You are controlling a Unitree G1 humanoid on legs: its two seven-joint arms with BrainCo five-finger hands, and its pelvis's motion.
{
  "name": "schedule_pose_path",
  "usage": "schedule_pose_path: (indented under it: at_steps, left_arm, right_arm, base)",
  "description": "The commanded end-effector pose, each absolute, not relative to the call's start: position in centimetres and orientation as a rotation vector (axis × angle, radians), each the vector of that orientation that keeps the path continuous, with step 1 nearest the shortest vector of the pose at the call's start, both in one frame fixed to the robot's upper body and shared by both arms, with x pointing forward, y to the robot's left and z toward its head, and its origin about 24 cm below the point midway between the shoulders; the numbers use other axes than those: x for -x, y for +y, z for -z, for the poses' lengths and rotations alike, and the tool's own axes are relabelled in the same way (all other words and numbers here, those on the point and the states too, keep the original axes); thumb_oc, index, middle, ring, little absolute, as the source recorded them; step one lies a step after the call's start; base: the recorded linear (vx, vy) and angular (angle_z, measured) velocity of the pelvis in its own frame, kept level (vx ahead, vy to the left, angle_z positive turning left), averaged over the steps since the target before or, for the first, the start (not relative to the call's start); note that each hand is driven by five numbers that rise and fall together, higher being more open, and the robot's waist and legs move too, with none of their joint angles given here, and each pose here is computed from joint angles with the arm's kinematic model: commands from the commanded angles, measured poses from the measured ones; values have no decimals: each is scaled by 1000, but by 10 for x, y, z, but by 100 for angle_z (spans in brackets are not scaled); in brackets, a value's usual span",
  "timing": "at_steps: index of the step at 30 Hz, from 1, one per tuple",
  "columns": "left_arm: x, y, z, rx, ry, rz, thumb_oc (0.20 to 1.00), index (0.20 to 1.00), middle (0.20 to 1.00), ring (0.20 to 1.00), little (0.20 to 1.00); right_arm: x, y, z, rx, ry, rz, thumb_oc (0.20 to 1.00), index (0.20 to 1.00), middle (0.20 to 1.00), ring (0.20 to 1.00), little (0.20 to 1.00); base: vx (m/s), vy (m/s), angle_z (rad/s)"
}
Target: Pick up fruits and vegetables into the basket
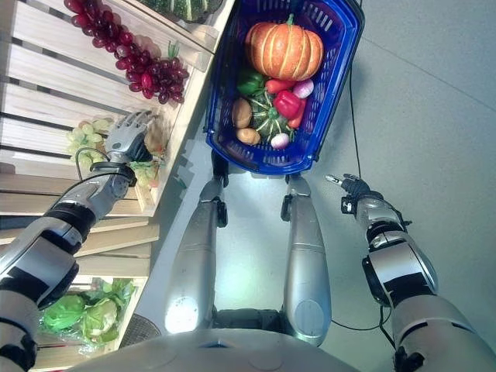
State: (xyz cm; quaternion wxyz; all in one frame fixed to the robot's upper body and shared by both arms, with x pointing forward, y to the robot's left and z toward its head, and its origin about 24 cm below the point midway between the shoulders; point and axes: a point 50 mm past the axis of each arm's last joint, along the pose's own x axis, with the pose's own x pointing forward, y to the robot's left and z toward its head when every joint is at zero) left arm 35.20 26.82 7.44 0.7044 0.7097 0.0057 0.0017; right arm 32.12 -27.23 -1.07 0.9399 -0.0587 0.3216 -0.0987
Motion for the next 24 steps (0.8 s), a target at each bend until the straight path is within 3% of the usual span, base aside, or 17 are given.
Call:
schedule_pose_path:
  at_steps: [1,12,24]
  left_arm:
    - [-337,276,-49,-1593,178,95,1000,1000,1000,1000,1000]
    - [-333,284,-41,-1746,269,208,1000,1000,1000,1000,1000]
    - [-333,312,-52,-2025,260,-34,1000,1000,1000,1000,1000]
  right_arm:
    - [-290,-313,22,173,732,287,1000,1000,1000,1000,1000]
    - [-293,-315,18,186,726,283,1000,1000,1000,1000,1000]
    - [-297,-307,18,188,733,264,1000,1000,1000,1000,1000]
  base:
    - [0,0,0]
    - [0,0,0]
    - [0,0,0]
